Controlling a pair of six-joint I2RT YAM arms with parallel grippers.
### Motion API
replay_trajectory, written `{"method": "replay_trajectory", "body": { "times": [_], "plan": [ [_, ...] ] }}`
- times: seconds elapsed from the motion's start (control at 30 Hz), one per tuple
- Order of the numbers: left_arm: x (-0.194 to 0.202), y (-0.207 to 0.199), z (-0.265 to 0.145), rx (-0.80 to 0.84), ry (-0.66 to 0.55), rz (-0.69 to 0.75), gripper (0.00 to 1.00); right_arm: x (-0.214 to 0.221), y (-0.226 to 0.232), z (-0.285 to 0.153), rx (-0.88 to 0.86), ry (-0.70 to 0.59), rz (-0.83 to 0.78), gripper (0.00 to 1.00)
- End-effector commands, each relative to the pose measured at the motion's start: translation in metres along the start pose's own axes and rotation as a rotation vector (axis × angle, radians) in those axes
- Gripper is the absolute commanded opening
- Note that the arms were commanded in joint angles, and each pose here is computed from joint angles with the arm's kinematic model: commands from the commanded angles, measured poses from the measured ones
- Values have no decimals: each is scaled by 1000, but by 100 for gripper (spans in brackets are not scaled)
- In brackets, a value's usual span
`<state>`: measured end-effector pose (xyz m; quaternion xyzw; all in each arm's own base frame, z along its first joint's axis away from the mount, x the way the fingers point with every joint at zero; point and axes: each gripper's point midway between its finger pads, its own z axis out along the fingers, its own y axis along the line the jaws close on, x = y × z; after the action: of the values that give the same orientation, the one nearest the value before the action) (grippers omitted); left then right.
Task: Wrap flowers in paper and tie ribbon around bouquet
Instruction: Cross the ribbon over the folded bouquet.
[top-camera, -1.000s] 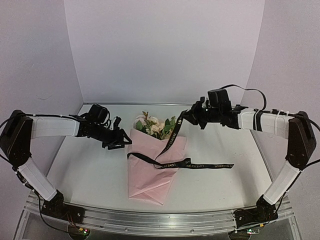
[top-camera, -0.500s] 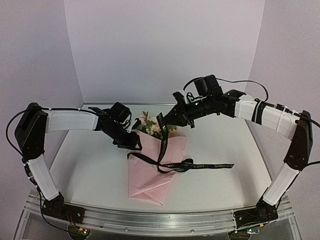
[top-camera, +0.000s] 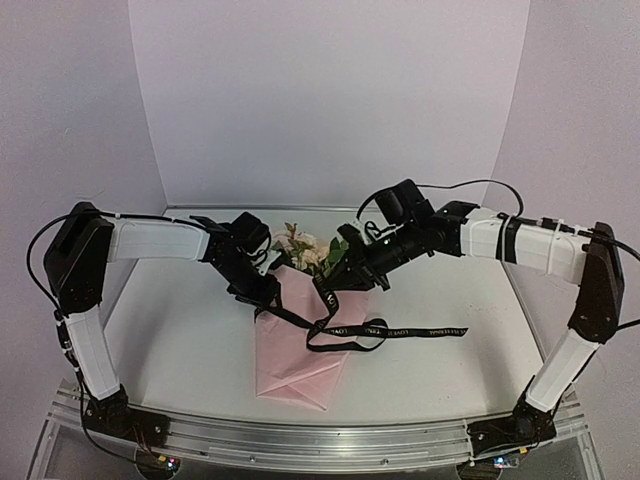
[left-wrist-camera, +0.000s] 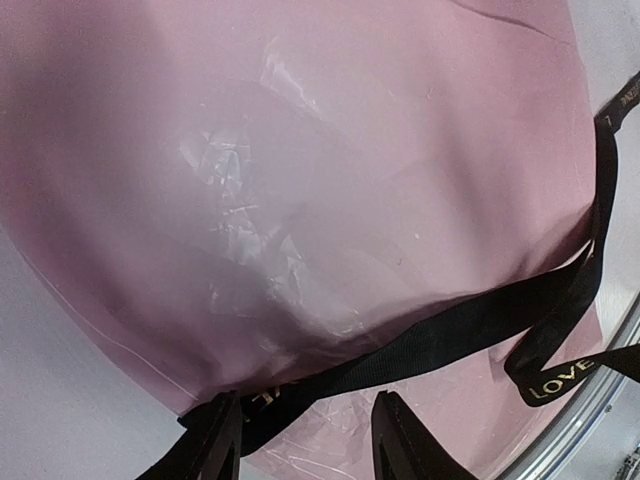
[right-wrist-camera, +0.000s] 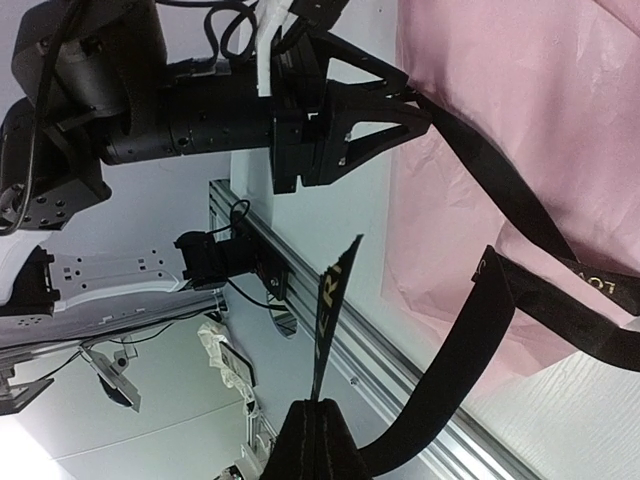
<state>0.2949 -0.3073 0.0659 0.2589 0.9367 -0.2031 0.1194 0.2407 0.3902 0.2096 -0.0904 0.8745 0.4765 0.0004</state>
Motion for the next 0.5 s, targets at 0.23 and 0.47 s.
{"method": "replay_trajectory", "body": {
  "times": [0.23,0.47],
  "plan": [
    [-7,-1,1,-28,3,33,24,10,1,20,7,37,-24,0],
    [-14,4,-5,-63,-31,26,1,15,-5,40,20,73,2,0]
  ]
}}
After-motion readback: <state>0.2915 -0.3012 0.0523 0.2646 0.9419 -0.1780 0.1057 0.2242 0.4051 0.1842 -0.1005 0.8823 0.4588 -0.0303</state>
